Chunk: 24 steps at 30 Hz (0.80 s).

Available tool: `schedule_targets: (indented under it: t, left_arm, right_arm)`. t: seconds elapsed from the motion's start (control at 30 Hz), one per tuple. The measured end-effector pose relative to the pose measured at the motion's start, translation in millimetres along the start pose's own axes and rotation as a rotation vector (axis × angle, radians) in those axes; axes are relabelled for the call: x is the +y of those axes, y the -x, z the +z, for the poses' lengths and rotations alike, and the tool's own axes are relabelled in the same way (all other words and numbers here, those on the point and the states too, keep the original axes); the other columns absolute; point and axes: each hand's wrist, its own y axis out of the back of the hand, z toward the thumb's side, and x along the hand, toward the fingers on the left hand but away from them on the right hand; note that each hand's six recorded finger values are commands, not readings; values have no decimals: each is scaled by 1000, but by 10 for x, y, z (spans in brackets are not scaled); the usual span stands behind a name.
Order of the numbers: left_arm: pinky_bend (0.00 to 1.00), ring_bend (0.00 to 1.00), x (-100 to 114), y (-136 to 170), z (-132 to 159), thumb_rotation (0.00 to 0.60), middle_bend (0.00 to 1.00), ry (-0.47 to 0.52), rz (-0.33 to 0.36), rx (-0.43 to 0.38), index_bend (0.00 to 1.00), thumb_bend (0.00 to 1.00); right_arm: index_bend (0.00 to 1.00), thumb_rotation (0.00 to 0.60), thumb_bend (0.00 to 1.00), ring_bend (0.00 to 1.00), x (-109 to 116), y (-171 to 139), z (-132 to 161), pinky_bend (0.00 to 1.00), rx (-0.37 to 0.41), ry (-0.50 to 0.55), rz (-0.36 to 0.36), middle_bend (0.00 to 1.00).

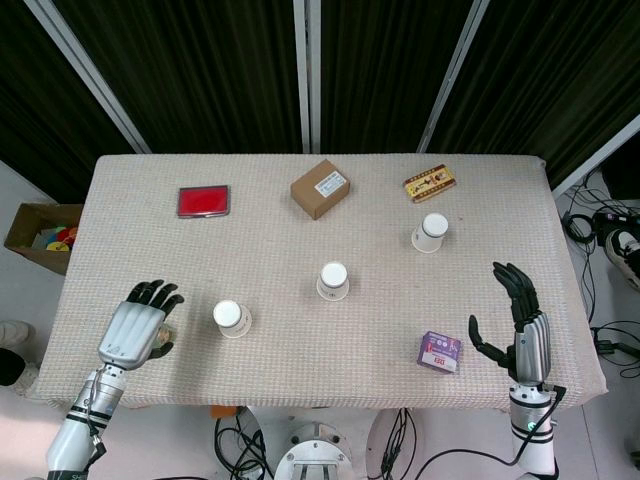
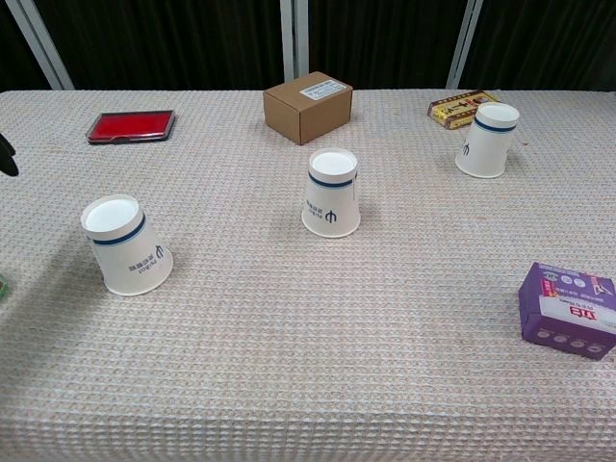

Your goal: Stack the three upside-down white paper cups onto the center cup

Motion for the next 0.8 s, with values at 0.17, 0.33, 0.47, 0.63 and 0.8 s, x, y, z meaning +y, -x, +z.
schedule_targets:
  t: [0.17,0.33,0.47,0.63,0.8]
  left_arm:
    - [179,144,-4,-3,9,600,197,5,-9,-5,296,141]
    - [179,144,16,-5,35,600,198,19,3,-17,297,142]
    - [179,144,58,-5,57,600,198,83,23,-36,296,142]
    - [179,144,120,21,1,600,197,173,66,-40,290,141]
    - [179,144,145,99,-158,600,197,246,99,0,283,141]
  right_arm:
    - [132,600,366,62,-5,-1,-19,139,-7,4,3,144]
    - [129,600,366,70,7,5,-46,143,-11,2,28,190]
    - [119,600,366,96,29,85,-126,184,-24,-74,112,228]
    - [95,600,354,93,30,323,-300,184,-89,-224,286,189]
    - [94,600,352,85,-15,691,-562,162,-201,-433,446,182]
